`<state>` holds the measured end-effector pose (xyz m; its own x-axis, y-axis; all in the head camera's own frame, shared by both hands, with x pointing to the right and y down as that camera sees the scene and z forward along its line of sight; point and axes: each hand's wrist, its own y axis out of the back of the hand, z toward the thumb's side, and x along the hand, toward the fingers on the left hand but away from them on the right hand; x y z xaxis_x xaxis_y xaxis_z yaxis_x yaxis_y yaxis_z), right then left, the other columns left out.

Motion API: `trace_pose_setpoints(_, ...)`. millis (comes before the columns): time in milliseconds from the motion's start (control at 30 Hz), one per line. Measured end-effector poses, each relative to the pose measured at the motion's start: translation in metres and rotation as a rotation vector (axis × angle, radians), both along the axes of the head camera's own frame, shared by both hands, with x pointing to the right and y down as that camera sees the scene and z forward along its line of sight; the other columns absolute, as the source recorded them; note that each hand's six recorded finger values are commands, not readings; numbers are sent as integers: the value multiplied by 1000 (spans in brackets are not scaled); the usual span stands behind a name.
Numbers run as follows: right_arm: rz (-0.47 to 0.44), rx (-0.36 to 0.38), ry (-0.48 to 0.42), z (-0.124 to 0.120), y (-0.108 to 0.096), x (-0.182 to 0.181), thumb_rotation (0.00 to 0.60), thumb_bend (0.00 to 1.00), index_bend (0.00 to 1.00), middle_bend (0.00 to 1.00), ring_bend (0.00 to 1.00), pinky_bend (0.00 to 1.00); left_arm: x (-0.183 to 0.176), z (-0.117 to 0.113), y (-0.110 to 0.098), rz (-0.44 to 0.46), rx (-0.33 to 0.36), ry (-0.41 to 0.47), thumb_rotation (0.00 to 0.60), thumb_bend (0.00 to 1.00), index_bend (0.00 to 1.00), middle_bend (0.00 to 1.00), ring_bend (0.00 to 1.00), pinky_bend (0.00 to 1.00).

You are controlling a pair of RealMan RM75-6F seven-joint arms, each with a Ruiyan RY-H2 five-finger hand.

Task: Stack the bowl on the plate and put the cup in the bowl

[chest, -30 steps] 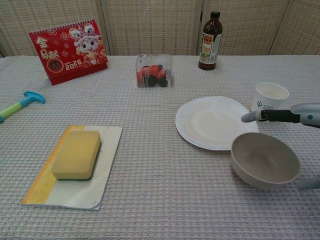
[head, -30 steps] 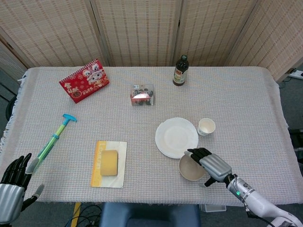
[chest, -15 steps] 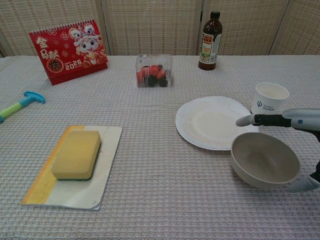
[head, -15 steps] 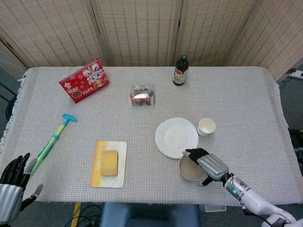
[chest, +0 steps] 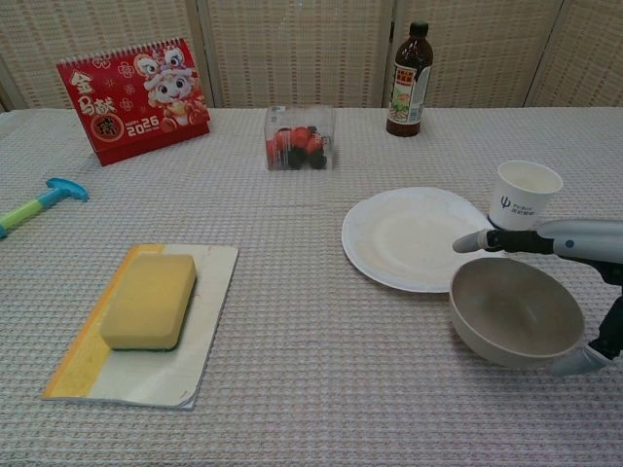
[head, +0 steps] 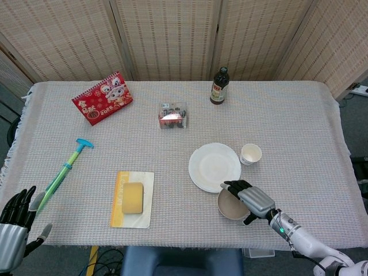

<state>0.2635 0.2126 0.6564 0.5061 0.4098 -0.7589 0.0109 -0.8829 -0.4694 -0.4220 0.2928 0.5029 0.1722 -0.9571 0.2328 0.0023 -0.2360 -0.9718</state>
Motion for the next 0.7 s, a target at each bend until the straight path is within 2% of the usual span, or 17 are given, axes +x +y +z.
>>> trace_pose_setpoints(233, -6, -4, 5, 6, 3, 0, 600, 132, 0, 0, 0, 1, 0, -2, 0, 0, 4, 3, 600, 314, 0, 0, 0, 156)
trace_pose_setpoints(300, -2, 4, 1, 6, 2, -1, 600, 171, 0, 0, 31, 65, 0, -2, 1, 2, 5, 3, 600, 314, 0, 0, 0, 156)
trace_pose_setpoints(400, 9, 28, -11, 5, 0, -2, 600, 236, 0, 23, 128, 237, 0, -2, 1, 2, 4, 3, 600, 314, 0, 0, 0, 157)
trace_pose_setpoints(467, 18, 50, -21, 3, -2, -3, 600, 266, 0, 42, 162, 295, 0, -1, 1, 3, 3, 3, 600, 314, 0, 0, 0, 156)
trace_pose_setpoints(567, 23, 72, -29, 2, -3, -3, 600, 286, 0, 55, 189, 356, 0, -1, 1, 3, 2, 2, 600, 314, 0, 0, 0, 157)
trace_pose_setpoints(700, 32, 70, -28, 3, -3, -1, 600, 286, 0, 55, 193, 366, 0, -2, 1, 2, 3, 2, 600, 314, 0, 0, 0, 156)
